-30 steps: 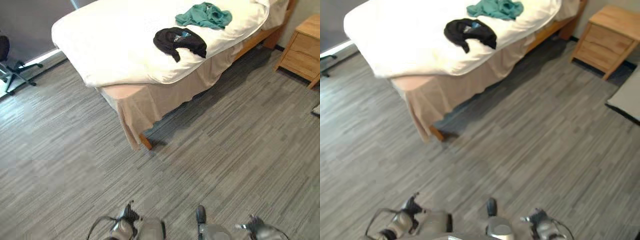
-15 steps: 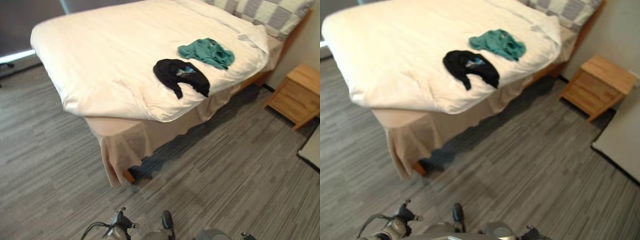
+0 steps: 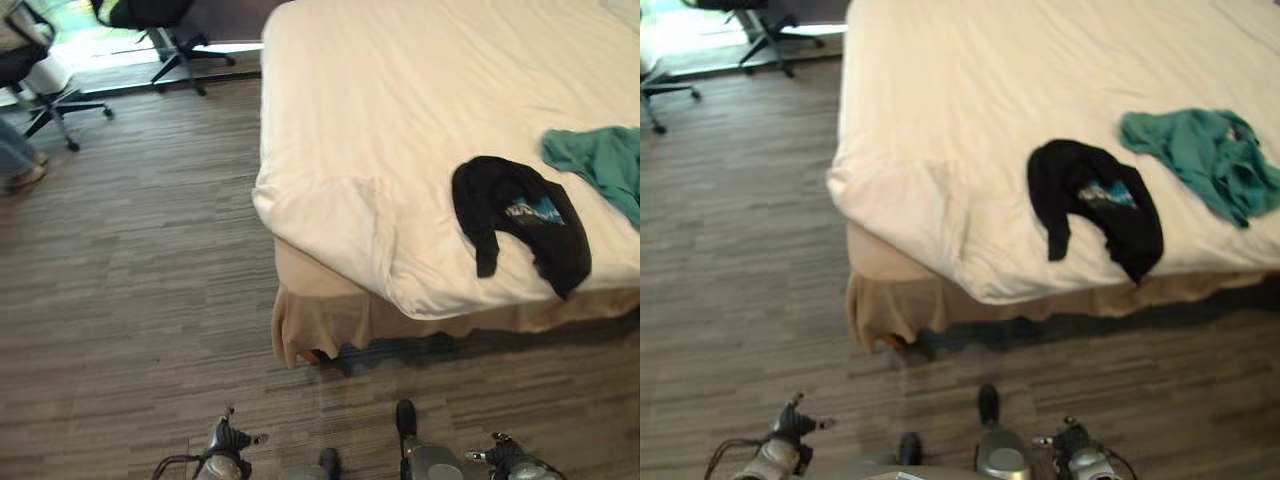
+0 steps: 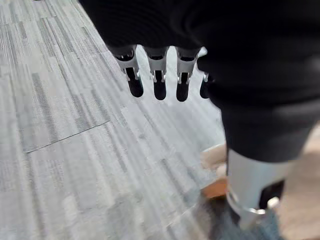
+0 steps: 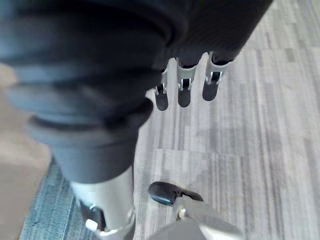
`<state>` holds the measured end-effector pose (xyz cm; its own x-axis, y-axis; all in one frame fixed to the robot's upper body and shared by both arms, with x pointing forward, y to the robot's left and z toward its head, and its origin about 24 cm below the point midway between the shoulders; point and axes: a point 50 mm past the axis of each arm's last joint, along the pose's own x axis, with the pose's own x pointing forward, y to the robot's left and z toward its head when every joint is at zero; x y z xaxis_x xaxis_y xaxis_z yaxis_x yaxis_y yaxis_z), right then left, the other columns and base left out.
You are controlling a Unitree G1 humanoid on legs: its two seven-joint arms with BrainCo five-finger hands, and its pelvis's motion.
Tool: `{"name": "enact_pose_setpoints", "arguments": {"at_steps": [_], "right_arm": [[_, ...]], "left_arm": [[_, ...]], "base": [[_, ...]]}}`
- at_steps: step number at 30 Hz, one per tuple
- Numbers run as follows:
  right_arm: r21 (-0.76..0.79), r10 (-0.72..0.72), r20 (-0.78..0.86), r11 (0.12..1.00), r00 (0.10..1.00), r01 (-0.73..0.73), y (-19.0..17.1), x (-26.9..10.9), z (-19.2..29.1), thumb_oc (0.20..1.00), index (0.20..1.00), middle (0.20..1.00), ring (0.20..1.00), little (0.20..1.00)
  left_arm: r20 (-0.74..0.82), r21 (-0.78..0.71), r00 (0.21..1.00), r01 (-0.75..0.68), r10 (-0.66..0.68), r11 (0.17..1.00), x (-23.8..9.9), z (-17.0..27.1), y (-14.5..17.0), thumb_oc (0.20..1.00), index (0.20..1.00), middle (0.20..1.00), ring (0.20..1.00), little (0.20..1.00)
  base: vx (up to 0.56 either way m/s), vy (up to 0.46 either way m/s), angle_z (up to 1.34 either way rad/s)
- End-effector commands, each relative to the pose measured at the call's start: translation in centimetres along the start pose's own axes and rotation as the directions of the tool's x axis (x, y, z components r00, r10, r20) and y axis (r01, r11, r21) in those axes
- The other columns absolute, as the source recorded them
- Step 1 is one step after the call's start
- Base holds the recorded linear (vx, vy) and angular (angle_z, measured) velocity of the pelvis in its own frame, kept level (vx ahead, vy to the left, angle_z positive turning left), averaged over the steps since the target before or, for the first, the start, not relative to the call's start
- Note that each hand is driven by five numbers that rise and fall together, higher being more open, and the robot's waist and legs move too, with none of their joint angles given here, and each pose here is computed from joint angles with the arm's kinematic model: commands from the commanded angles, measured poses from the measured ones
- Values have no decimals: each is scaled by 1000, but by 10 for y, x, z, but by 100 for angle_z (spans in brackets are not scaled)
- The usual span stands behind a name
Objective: Tidy up the quilt and then pick up the clothes from the bed and put them into the laundry hamper.
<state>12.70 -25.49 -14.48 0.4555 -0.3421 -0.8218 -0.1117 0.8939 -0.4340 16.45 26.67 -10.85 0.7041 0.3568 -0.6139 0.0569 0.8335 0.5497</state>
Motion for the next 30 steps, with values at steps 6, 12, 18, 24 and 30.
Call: {"name": "enact_pose_setpoints", "arguments": {"at_steps": [6, 12, 18, 24, 30], "right_arm": [[68, -4, -230, 997, 973, 21, 4, -18, -75, 1000, 1000, 1000, 1000, 1000], [29, 17, -146, 999, 989, -13, 4, -15, -61, 1000, 1000, 1000, 1000, 1000], [-40, -5, 28, 999, 1000, 6, -1, -6, -17, 1000, 1000, 1000, 1000, 1000], [-42, -4, 113, 999, 994, 9, 3, -6, 0, 1000, 1000, 1000, 1000, 1000], [-47, -9, 140, 999, 990, 16, 6, -6, 8, 1000, 1000, 1000, 1000, 1000]], "left_arm": [[621, -238, 587, -490, 519, 839, -53, 128, 153, 1000, 1000, 1000, 1000, 1000], [758, -234, 432, -520, 489, 822, -55, 194, 172, 1000, 1000, 1000, 1000, 1000], [897, -33, 281, -727, 342, 686, -64, 299, 188, 1000, 1000, 1000, 1000, 1000], [932, 18, 209, -842, 296, 540, -84, 360, 205, 1000, 1000, 1000, 1000, 1000], [918, 177, 304, -889, 254, 423, -75, 376, 205, 950, 950, 950, 950, 950]], "base": [[103, -51, 55], [-24, -10, -35], [-97, -7, -39], [-69, -40, -27], [-36, -12, -11]]}}
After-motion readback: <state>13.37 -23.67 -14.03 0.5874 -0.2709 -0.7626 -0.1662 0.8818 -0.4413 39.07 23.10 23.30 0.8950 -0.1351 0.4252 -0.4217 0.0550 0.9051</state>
